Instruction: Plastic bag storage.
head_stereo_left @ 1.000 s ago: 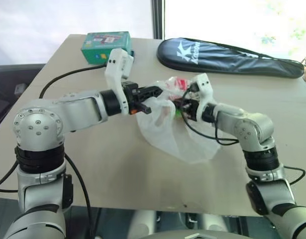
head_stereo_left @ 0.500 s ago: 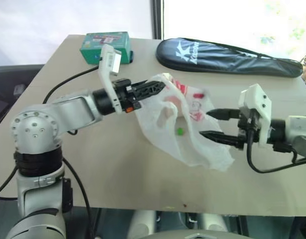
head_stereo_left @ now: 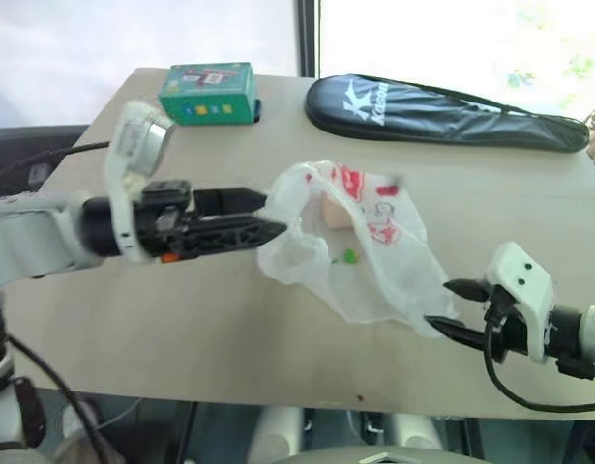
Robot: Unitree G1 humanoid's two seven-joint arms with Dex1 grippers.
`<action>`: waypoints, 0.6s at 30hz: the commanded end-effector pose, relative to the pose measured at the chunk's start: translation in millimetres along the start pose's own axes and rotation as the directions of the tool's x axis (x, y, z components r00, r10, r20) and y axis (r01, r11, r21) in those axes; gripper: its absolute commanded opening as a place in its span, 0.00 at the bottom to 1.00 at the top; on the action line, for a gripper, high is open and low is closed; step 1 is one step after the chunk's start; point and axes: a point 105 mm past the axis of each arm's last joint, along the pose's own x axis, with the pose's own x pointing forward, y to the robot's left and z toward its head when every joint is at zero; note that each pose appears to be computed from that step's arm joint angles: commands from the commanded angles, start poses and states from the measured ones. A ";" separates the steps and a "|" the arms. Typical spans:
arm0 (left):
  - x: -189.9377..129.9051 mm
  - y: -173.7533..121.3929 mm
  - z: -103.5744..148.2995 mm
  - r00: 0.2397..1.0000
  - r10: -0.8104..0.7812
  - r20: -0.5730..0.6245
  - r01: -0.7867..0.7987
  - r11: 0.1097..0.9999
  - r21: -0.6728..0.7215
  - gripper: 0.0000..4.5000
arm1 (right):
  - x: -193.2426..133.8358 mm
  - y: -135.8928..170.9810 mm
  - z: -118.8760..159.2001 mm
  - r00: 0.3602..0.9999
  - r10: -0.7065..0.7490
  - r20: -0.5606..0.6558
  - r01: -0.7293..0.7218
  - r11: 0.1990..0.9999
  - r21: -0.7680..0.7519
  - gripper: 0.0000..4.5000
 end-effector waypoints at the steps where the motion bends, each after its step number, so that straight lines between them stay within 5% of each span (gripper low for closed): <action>1: -4.7 -25.1 -25.4 0.988 -0.085 -0.128 0.085 0.996 -0.003 0.98 | 3.1 11.0 0.0 0.999 0.019 0.038 -0.022 0.998 0.055 0.71; 6: 4.4 -15.2 -43.7 0.983 -0.028 -0.183 0.042 0.997 0.068 0.98 | 10.4 14.7 -1.1 0.998 0.021 0.058 -0.027 0.993 0.112 0.71; 11: 23.0 -1.7 -33.1 0.993 0.006 -0.117 0.017 0.982 0.190 0.98 | 16.9 8.2 -7.4 0.999 -0.040 0.032 0.036 0.991 0.133 0.71; 18: 23.7 -13.3 -23.7 0.988 -0.100 -0.114 0.120 0.975 0.185 0.98 | 18.3 4.7 -17.6 0.995 -0.096 -0.003 0.096 0.984 0.152 0.71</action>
